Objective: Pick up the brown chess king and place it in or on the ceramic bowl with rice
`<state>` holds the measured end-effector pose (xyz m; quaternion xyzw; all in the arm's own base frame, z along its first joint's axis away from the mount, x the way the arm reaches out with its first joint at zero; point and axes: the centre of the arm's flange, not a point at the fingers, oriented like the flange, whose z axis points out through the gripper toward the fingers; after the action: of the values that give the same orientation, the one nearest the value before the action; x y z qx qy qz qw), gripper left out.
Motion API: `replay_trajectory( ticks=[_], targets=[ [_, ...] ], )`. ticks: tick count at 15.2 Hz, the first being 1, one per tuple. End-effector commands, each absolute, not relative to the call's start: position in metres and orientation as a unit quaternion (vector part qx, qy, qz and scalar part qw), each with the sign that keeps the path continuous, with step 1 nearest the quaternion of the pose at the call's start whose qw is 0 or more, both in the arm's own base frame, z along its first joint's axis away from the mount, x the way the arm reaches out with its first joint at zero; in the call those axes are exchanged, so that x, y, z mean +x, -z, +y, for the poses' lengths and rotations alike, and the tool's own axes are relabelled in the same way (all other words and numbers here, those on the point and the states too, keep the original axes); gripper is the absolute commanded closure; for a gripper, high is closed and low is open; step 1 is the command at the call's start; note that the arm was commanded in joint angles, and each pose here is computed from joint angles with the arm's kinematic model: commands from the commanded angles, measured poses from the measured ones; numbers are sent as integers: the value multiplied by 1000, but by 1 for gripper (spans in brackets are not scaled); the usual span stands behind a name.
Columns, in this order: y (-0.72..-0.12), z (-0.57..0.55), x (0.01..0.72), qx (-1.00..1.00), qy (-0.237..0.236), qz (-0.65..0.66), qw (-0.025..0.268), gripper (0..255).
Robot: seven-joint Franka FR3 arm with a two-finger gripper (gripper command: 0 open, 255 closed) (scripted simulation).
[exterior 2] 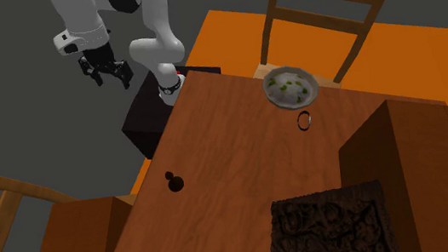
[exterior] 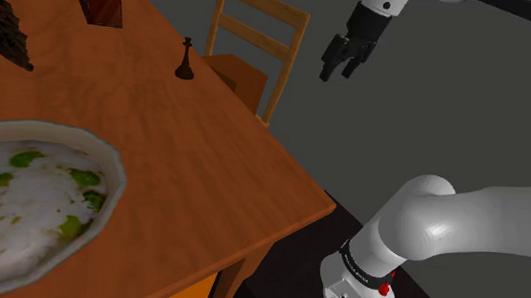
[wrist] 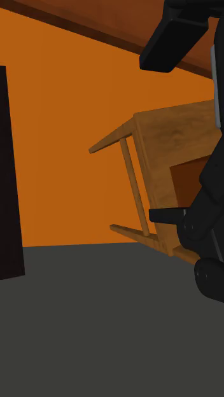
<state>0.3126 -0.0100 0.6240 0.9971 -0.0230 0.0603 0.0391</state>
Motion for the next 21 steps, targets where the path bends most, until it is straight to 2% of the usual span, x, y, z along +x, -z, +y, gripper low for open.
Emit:
replay_trajectory(
  ticks=[1,21],
  targets=[
    [-624,-10,313,997,-60,-23,39,0],
    [-607,119,513,994,-65,-24,-87,0]
  ],
)
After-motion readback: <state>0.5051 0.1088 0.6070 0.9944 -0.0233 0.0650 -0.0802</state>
